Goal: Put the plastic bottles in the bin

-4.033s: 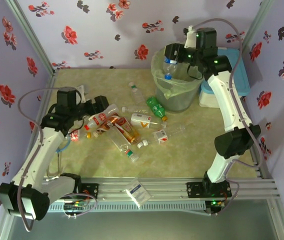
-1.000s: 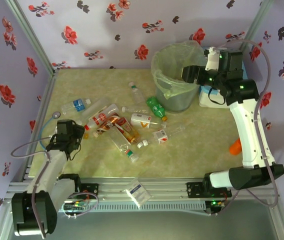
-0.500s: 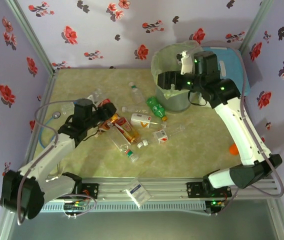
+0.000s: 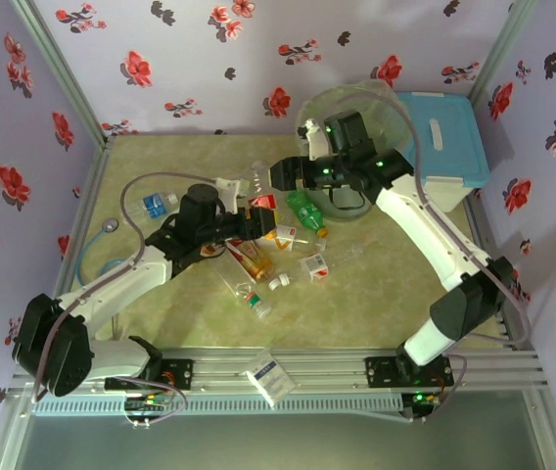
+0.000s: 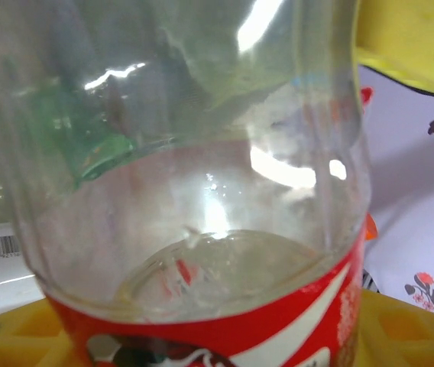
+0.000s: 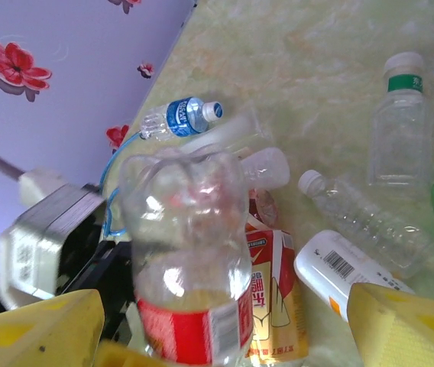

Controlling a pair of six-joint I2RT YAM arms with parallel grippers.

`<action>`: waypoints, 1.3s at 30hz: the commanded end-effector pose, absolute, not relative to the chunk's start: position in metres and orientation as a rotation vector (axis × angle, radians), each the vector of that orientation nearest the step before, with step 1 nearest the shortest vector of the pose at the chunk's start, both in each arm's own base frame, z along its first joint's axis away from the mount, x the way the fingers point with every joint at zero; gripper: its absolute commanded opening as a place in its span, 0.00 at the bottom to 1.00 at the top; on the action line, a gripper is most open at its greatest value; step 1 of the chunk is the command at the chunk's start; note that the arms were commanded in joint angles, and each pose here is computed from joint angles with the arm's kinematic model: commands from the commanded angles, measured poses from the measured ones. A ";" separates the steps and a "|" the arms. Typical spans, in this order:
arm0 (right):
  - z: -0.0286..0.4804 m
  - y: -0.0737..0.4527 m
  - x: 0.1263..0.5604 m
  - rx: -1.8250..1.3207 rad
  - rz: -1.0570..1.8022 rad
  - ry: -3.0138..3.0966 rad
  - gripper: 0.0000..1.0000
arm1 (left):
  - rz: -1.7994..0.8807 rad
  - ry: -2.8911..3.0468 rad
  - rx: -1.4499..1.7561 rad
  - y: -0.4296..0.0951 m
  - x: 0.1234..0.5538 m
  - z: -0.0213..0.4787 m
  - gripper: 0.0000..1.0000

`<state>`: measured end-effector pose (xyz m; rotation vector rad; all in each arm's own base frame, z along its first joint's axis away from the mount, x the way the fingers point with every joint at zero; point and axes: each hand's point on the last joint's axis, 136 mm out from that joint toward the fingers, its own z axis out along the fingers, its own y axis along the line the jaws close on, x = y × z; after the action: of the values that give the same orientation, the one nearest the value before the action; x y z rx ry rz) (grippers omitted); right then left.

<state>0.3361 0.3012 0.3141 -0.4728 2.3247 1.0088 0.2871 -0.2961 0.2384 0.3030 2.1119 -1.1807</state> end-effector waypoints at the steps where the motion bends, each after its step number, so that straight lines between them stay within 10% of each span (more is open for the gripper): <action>1: 0.321 0.317 0.337 -0.494 1.123 2.289 0.83 | -1.193 2.025 0.394 -0.300 0.281 0.263 0.01; 14: 0.296 0.351 0.331 -0.559 1.293 2.332 0.81 | -1.259 1.954 0.430 -0.304 0.274 0.280 0.00; 25: 0.301 0.356 0.338 -0.543 1.333 2.316 0.55 | -1.263 1.952 0.430 -0.304 0.273 0.277 0.05; 31: 0.313 0.346 0.347 -0.506 1.304 2.280 0.51 | -1.233 1.958 0.380 -0.296 0.280 0.274 0.26; 36: 0.340 0.332 0.361 -0.491 1.245 2.218 0.48 | -1.198 1.952 0.320 -0.283 0.281 0.271 0.81; 39: 0.362 0.317 0.373 -0.478 1.174 2.174 0.47 | -1.162 1.960 0.282 -0.274 0.281 0.268 0.94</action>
<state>0.3525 0.3372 0.3262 -0.5117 2.2691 1.2653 0.2784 -0.2852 0.2606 0.3191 1.9989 -1.2002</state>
